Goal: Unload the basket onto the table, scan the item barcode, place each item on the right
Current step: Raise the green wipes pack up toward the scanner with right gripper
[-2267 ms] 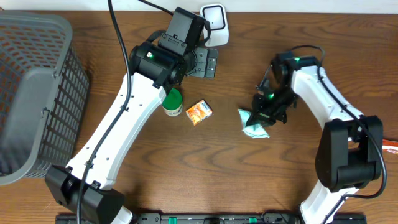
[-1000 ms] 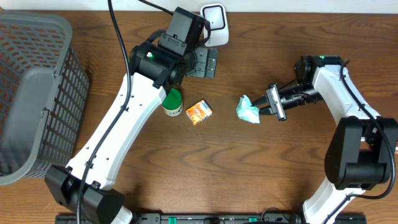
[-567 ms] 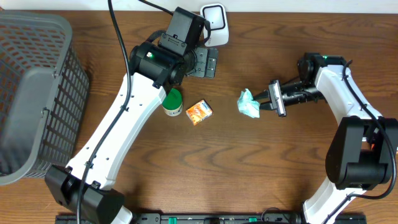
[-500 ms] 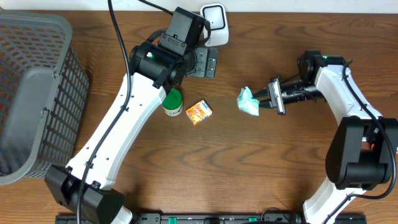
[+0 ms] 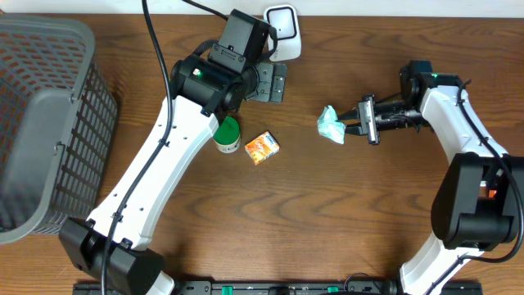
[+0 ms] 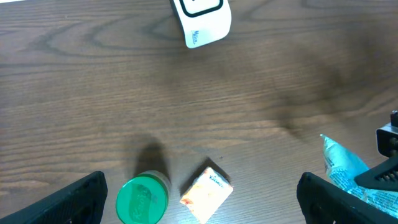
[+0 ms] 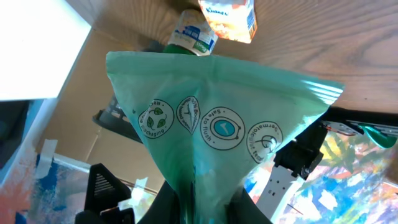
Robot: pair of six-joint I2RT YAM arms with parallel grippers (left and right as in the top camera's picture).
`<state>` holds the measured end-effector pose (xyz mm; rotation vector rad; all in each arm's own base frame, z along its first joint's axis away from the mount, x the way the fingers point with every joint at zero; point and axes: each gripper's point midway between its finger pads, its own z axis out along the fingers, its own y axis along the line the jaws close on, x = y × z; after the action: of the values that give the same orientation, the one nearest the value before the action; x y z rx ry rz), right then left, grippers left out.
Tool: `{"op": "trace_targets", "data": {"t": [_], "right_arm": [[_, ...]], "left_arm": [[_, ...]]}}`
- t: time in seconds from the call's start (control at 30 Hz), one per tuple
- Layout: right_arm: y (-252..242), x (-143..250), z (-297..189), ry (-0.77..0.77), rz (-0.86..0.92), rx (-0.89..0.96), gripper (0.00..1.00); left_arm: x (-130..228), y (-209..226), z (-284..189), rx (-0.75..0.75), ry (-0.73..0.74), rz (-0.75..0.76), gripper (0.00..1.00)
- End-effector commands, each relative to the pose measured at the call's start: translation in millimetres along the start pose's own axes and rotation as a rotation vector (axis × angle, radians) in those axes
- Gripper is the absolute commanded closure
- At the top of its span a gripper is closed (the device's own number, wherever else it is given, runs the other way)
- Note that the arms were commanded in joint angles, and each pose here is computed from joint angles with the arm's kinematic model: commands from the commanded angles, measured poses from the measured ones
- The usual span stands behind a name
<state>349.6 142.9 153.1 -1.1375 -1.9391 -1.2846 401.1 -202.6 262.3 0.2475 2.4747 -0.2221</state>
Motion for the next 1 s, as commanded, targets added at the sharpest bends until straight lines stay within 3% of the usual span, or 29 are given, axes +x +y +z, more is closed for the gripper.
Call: {"op": "trace_targets", "data": {"t": [0.0, 0.37, 0.53, 0.73, 0.8, 0.97], "right_arm": [[6, 6, -3, 0.009, -0.01, -0.018, 0.95], [6, 6, -3, 0.01, -0.022, -0.015, 0.81], [6, 6, -3, 0.01, -0.022, -0.015, 0.9], [5, 7, -1, 0.009, -0.023, -0.009, 0.9], [4, 7, 0, 0.007, -0.026, -0.002, 0.99], [-10, -13, 2, -0.112, -0.094, 0.093, 0.99]], "left_arm": [[-2, 2, -1, -0.007, -0.005, 0.014, 0.02], [-2, 2, -1, -0.007, -0.005, 0.014, 0.02], [-2, 2, -1, -0.007, -0.005, 0.014, 0.02], [-2, 2, -1, -0.007, -0.005, 0.014, 0.02], [-2, 2, -1, -0.007, -0.005, 0.014, 0.02], [-2, 2, -1, -0.007, -0.005, 0.014, 0.02]]}}
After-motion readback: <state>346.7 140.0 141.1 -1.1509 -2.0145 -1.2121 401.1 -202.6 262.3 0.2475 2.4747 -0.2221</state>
